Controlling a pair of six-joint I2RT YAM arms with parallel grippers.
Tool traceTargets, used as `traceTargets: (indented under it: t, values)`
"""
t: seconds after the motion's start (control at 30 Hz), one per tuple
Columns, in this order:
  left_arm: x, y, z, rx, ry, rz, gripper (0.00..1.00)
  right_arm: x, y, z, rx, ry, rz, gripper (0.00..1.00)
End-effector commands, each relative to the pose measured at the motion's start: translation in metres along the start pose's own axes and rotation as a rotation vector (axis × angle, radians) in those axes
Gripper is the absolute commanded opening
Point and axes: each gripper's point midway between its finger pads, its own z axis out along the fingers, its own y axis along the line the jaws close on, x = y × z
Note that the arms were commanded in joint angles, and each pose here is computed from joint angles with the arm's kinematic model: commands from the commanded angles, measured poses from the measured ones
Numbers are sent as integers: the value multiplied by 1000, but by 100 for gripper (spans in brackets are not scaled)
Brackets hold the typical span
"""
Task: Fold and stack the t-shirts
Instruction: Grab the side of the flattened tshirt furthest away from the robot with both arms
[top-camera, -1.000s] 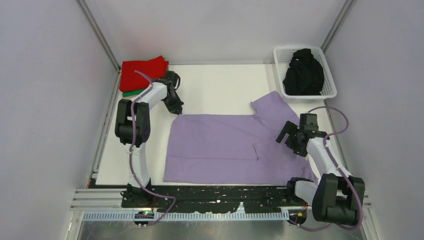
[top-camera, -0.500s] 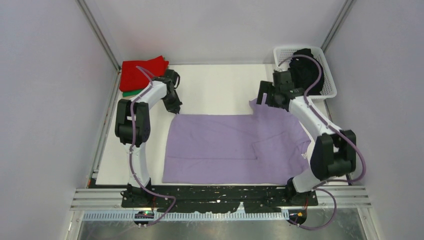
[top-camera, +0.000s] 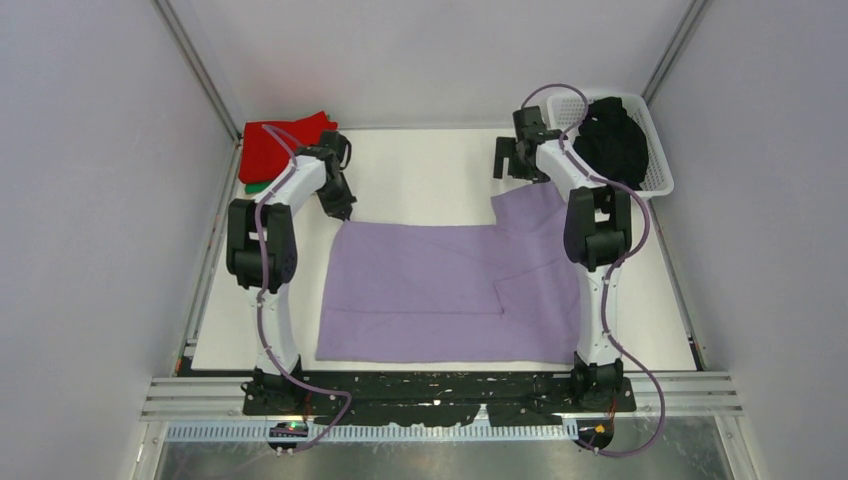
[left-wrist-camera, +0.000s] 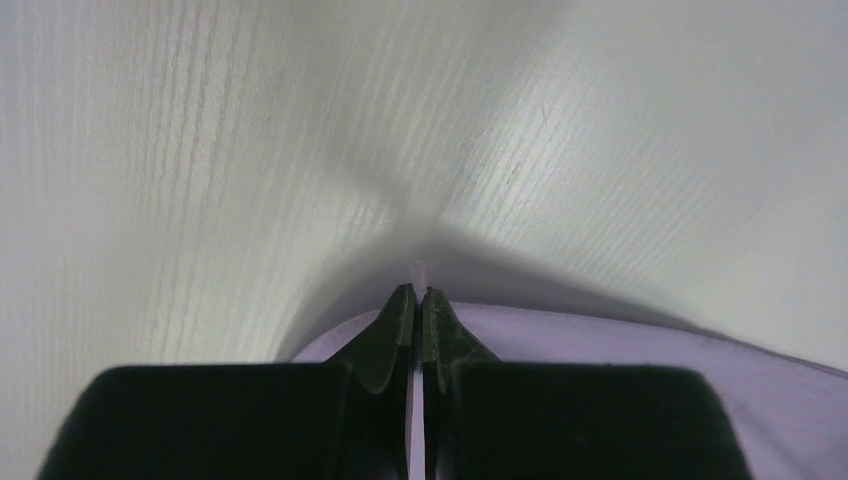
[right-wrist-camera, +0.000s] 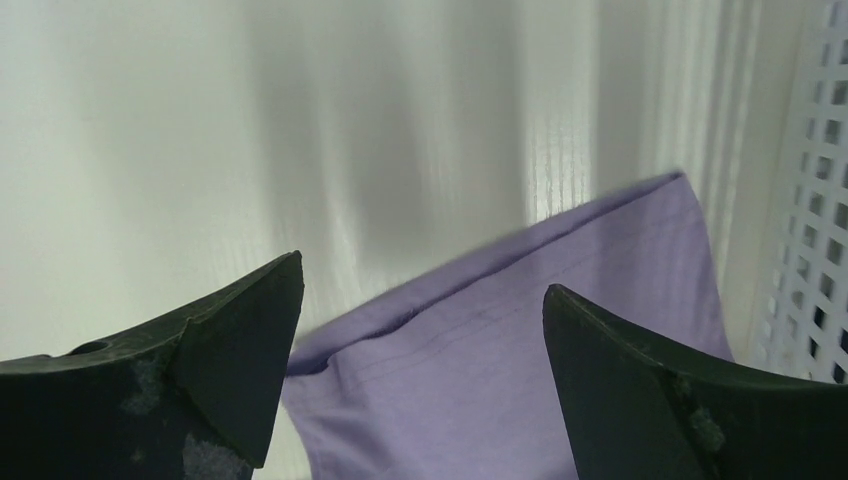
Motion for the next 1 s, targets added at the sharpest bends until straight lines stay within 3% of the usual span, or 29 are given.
traceTargets:
  t: [0.0, 0.47, 0.7, 0.83, 0.97]
  values:
    - [-13, 0, -8, -3, -32, 21, 0, -8, -4, 0, 23, 23, 3, 95]
    - [-10, -3, -8, 21, -21, 20, 0, 15, -39, 23, 45, 88, 123, 90]
    - [-9, -5, -8, 32, -18, 12, 0, 33, -29, 33, -9, 136, 152, 86]
    - [-12, -8, -11, 43, -24, 7, 0, 29, -25, 29, -24, 118, 178, 71]
    - [-14, -11, -15, 58, -34, -2, 0, 32, -27, 28, -8, 115, 216, 50]
